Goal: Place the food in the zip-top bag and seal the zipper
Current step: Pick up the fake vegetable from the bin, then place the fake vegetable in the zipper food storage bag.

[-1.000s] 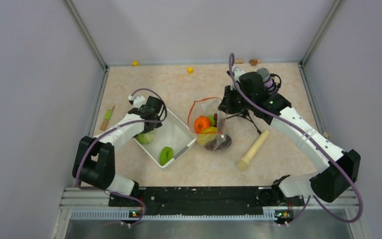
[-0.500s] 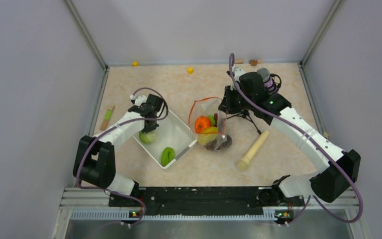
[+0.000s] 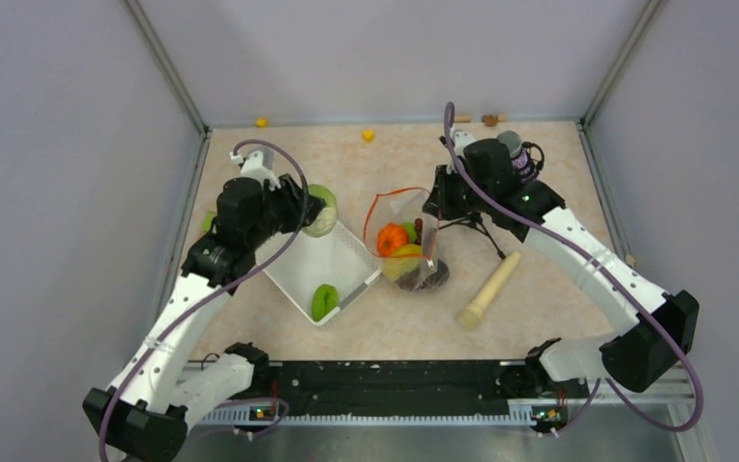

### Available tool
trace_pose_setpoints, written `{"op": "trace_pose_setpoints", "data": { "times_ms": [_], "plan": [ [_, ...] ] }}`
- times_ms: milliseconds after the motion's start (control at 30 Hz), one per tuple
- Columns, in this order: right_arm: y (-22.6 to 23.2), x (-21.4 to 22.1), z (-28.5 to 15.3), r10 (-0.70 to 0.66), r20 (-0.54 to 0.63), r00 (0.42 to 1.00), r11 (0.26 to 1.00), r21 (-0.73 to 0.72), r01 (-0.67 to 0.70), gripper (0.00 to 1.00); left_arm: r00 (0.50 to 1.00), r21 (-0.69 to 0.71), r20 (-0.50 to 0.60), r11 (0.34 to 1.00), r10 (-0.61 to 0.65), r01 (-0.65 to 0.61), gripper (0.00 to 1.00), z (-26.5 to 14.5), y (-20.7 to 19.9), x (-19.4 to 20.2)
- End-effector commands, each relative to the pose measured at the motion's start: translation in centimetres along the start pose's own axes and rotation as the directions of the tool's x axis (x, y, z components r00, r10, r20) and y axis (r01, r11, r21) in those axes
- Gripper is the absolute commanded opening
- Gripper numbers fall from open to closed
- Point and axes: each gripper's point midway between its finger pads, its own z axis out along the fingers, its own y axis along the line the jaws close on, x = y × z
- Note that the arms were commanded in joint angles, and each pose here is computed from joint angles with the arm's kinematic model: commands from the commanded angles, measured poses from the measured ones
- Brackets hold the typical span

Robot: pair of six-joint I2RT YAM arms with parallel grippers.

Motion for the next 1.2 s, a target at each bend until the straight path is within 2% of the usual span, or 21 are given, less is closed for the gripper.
{"op": "trace_pose_setpoints", "data": {
  "times_ms": [0,100,167,233,300,433,667,900,933,1100,1167],
  "plan": [
    [0.9,-1.9,-1.4,-0.016,0.084,0.996,1.000,-0.024,0.018,0.00,0.981,0.550,0.137,0.813,0.134,-0.188,0.00,-5.8,-11.4,-2.9],
    [0.9,-1.9,-1.3,-0.009,0.082,0.997,1.000,-0.029,0.011,0.00,0.961,0.732,0.167,0.626,0.220,-0.270,0.00,-9.1,-15.8,-1.9],
    [1.1,-1.8,-1.4,-0.007,0.081,0.997,0.999,-0.036,0.010,0.00,0.949,0.801,0.170,0.524,0.266,-0.290,0.00,-10.3,-17.9,-0.6],
    [1.1,-1.8,-1.5,-0.009,0.083,0.996,0.999,-0.037,0.012,0.00,0.932,0.829,0.164,0.467,0.322,-0.307,0.00,-10.4,-19.7,1.4],
    [1.1,-1.9,-1.5,-0.006,0.085,0.996,0.999,-0.036,0.009,0.00,0.911,0.827,0.160,0.453,0.380,-0.334,0.00,-9.6,-20.7,3.0],
    [1.3,-1.9,-1.7,-0.007,0.085,0.996,0.999,-0.044,0.011,0.00,0.887,0.780,0.124,0.509,0.445,-0.364,0.00,-6.6,-21.2,4.1],
    [1.3,-2.0,-2.0,-0.007,0.094,0.996,0.999,-0.046,0.012,0.00,0.890,0.653,0.091,0.649,0.446,-0.391,0.00,-1.6,-20.4,3.9],
    [1.4,-2.1,-2.1,-0.008,0.098,0.995,0.999,-0.047,0.013,0.00,0.876,0.592,0.040,0.694,0.481,-0.408,0.01,1.1,-19.7,5.0],
    [1.4,-2.1,-2.2,-0.010,0.099,0.995,0.999,-0.049,0.015,0.00,0.873,0.572,0.039,0.706,0.486,-0.418,0.06,1.5,-19.5,5.0],
    [1.5,-2.0,-2.1,-0.010,0.095,0.995,0.998,-0.054,0.015,0.00,0.866,0.524,0.023,0.732,0.499,-0.435,0.49,2.7,-19.1,5.3],
    [1.5,-2.0,-2.2,-0.011,0.096,0.995,0.998,-0.053,0.016,0.00,0.863,0.511,0.012,0.739,0.504,-0.439,0.58,3.0,-19.0,5.4]
  ]
}}
